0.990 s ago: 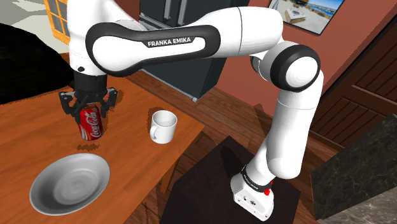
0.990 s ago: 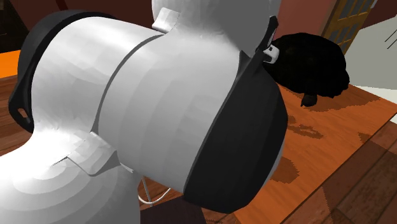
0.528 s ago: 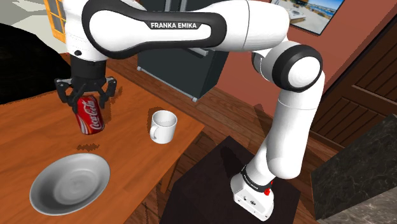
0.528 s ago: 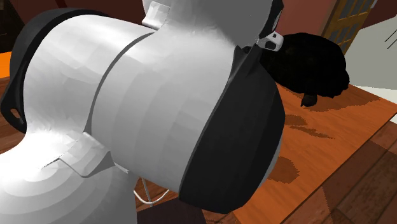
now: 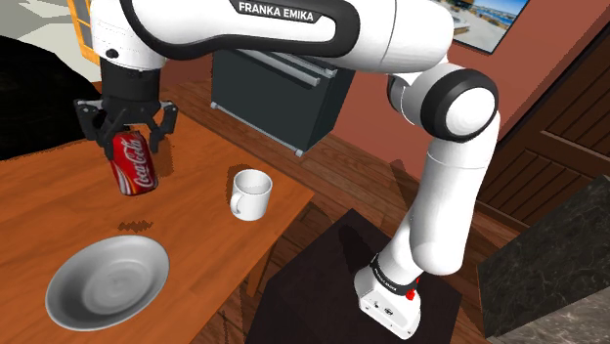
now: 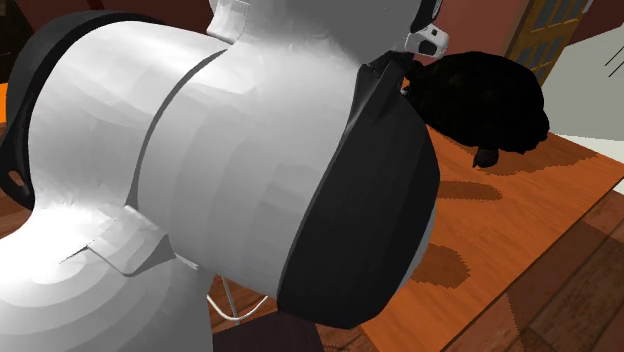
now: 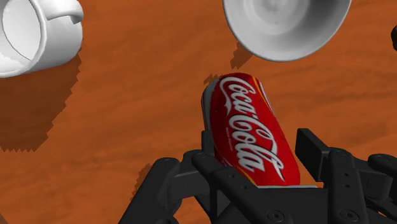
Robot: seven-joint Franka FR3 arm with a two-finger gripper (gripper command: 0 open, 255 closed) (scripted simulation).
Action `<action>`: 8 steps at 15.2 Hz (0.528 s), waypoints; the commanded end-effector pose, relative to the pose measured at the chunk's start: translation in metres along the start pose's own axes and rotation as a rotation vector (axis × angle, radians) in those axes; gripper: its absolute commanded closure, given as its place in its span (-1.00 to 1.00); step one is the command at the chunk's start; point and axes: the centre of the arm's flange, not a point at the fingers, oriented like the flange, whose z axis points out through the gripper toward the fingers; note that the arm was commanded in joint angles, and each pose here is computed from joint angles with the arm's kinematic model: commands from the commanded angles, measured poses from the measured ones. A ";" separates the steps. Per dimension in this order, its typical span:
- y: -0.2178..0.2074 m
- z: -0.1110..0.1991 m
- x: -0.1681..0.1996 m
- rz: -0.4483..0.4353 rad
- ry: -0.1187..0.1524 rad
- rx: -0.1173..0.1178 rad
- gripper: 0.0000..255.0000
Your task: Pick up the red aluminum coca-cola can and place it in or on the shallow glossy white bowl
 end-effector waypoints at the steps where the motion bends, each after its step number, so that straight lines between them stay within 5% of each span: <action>1: -0.011 -0.004 -0.017 0.000 0.000 0.000 1.00; 8: -0.063 -0.012 -0.093 0.000 0.000 0.000 1.00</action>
